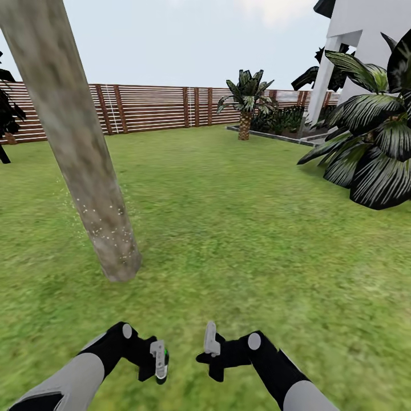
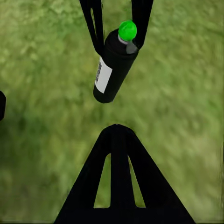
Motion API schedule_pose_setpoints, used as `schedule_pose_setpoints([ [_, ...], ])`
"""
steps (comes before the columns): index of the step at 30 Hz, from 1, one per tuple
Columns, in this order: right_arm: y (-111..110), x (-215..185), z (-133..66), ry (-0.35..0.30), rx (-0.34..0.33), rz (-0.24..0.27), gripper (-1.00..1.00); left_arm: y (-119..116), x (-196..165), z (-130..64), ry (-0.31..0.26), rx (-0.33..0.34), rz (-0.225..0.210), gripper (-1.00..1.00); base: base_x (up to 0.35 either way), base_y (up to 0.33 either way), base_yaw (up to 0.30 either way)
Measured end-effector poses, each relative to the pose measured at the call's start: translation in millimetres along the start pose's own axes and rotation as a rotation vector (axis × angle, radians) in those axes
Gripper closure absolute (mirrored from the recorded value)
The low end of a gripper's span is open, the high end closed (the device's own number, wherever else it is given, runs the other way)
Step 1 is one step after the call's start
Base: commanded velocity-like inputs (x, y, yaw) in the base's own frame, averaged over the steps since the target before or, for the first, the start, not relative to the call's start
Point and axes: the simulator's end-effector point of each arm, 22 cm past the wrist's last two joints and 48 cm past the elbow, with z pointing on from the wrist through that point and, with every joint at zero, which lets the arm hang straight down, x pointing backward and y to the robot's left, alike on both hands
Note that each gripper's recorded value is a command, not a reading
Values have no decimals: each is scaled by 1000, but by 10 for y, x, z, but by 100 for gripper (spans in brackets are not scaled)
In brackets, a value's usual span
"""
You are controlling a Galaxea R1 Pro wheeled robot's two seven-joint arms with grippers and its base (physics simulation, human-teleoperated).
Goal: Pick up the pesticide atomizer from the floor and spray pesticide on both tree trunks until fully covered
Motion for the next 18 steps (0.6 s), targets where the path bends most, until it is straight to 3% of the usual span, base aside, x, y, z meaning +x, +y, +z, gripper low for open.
schedule_pose_setpoints([
  [3,6,49,-3,22,-4,-17,100,-75,-80,14,-23,31,25,100,0,0,0],
  [10,1,51,-6,25,-3,-21,100,-112,-101,27,-33,43,35,100,0,0,0],
  [18,-48,-6,-24,14,9,-30,100,-367,-339,209,-89,96,70,100,0,0,0],
])
